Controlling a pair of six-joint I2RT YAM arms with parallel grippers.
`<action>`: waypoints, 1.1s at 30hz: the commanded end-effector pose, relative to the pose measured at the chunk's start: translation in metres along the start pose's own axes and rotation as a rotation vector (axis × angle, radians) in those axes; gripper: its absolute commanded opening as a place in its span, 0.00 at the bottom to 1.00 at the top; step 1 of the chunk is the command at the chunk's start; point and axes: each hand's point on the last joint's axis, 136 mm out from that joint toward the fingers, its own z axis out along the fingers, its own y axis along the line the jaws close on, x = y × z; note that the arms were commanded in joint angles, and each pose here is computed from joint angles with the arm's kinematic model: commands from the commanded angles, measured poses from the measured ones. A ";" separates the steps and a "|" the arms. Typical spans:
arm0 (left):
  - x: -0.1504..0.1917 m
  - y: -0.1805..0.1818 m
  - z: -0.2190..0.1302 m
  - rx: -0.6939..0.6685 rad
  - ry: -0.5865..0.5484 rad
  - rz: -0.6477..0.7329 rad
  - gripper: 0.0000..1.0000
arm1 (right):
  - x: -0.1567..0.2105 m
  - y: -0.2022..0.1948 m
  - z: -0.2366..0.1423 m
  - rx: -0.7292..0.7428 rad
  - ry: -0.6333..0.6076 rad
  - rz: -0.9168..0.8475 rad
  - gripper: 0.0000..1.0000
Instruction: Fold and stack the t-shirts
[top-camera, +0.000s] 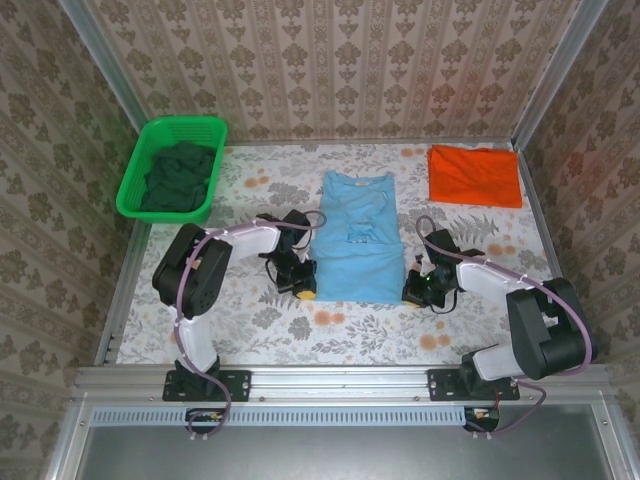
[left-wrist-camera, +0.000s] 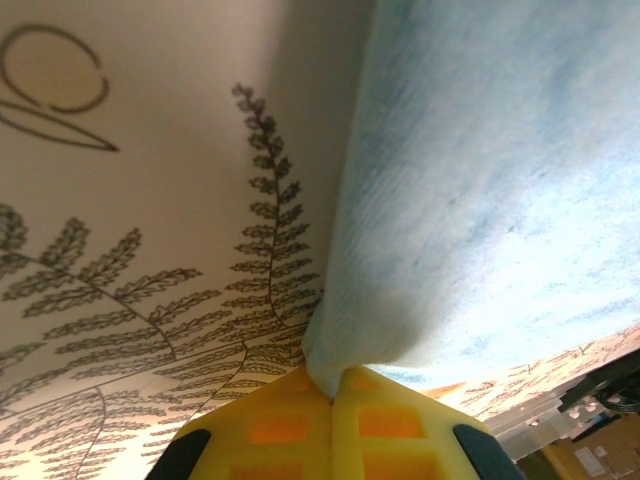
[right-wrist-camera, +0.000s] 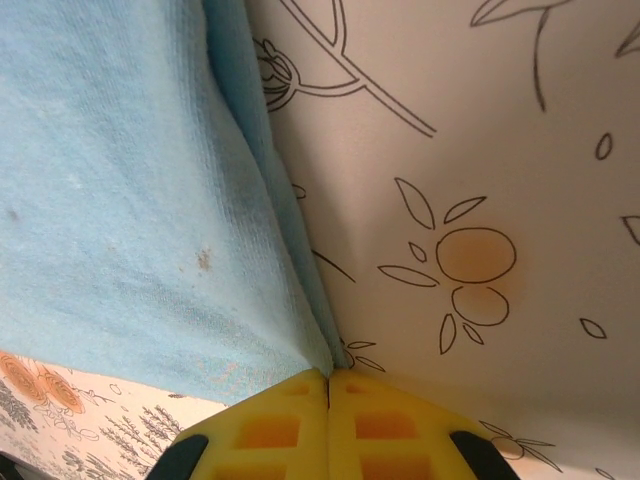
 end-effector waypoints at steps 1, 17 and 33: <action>-0.011 0.009 0.002 -0.068 -0.039 0.051 0.00 | 0.013 -0.012 -0.003 0.060 0.042 -0.007 0.00; -0.008 0.006 0.003 -0.069 -0.026 0.081 0.00 | 0.015 -0.002 -0.001 0.041 0.032 -0.013 0.40; -0.004 0.008 0.002 -0.090 -0.024 0.110 0.00 | 0.002 0.010 0.005 0.073 0.037 -0.026 0.26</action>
